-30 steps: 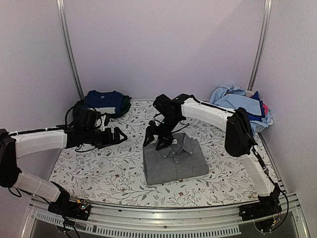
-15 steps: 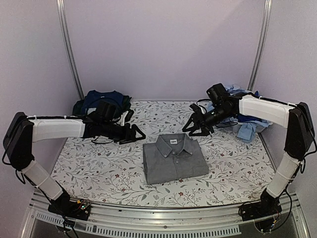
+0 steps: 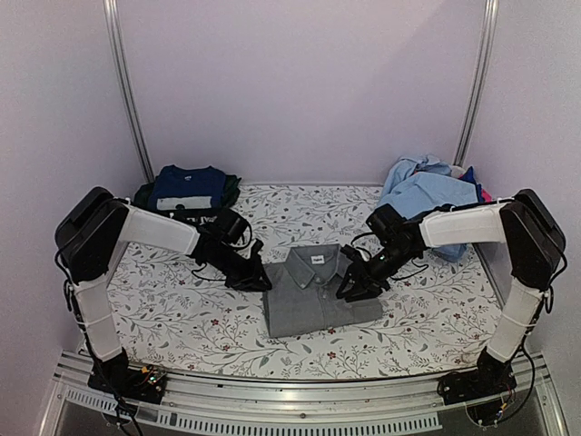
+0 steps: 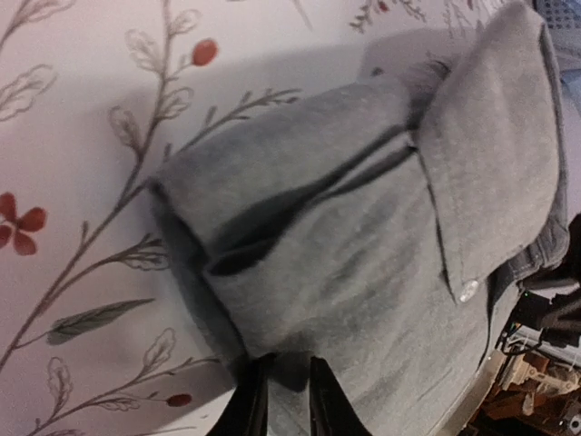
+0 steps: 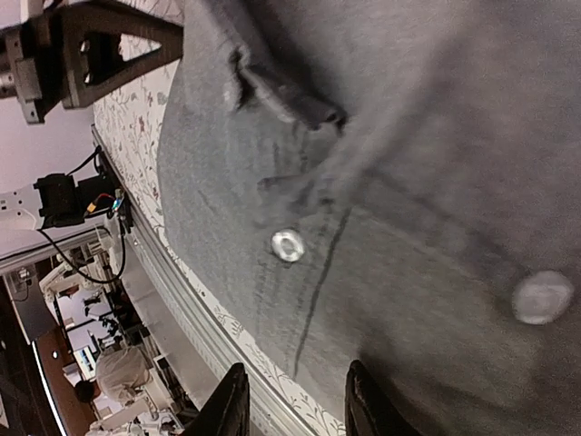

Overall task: Fold and stack the mixed laundry pile
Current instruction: Smooth out the rectangle-folded shirt at the center of the board.

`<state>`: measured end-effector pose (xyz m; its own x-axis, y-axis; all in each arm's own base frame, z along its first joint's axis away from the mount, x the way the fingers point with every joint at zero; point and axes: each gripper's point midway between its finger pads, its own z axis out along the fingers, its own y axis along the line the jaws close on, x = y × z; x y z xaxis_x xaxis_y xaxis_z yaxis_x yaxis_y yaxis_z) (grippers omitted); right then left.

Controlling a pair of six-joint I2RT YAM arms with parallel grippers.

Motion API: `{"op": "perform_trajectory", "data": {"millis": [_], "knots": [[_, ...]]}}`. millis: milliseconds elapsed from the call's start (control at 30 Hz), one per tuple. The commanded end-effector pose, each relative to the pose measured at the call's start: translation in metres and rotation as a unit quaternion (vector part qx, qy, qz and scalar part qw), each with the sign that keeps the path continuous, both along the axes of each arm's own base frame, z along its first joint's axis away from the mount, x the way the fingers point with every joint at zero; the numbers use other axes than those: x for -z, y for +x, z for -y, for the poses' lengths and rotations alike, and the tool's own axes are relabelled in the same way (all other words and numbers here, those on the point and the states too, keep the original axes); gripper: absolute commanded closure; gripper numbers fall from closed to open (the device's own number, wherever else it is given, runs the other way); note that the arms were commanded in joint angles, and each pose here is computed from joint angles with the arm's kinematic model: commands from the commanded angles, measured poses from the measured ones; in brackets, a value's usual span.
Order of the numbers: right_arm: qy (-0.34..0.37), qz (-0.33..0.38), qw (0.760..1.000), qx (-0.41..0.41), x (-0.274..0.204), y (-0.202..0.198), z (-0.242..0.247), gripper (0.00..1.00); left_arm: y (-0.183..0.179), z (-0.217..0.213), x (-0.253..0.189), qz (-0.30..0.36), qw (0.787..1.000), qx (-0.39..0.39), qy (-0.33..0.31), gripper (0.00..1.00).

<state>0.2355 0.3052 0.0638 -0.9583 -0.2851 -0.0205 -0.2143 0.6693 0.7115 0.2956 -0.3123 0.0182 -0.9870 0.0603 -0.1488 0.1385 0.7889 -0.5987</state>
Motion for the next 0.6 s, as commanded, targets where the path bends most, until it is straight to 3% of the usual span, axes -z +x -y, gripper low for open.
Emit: {"op": "perform_trajectory", "data": {"millis": [0, 167, 233, 300, 367, 467, 567], "knots": [[0.083, -0.020, 0.993, -0.077, -0.022, -0.031, -0.051, 0.65, 0.016, -0.028, 0.006, -0.007, 0.999, -0.032, 0.009, 0.89], [0.168, 0.015, 0.982, -0.085, -0.086, -0.017, -0.043, 0.58, 0.035, -0.061, 0.008, 0.007, 0.999, -0.038, 0.019, 0.92], [0.185, 0.045, 0.981, -0.048, -0.110, 0.009, -0.022, 0.56, 0.044, -0.064, -0.003, 0.022, 0.999, -0.032, 0.003, 0.81], [0.172, 0.079, 0.982, 0.013, -0.117, 0.040, 0.010, 0.54, 0.051, -0.057, -0.022, 0.047, 0.998, -0.020, -0.021, 0.58], [0.142, 0.098, 0.982, 0.077, -0.110, 0.069, 0.044, 0.55, 0.055, -0.047, -0.039, 0.062, 0.997, -0.014, -0.048, 0.45], [0.095, 0.090, 0.982, 0.139, -0.080, 0.096, 0.078, 0.54, 0.057, -0.034, -0.042, 0.050, 0.997, -0.016, -0.062, 0.34], [0.076, 0.076, 0.983, 0.147, -0.049, 0.112, 0.081, 0.52, 0.055, -0.026, -0.032, 0.034, 0.998, -0.023, -0.052, 0.31]]}}
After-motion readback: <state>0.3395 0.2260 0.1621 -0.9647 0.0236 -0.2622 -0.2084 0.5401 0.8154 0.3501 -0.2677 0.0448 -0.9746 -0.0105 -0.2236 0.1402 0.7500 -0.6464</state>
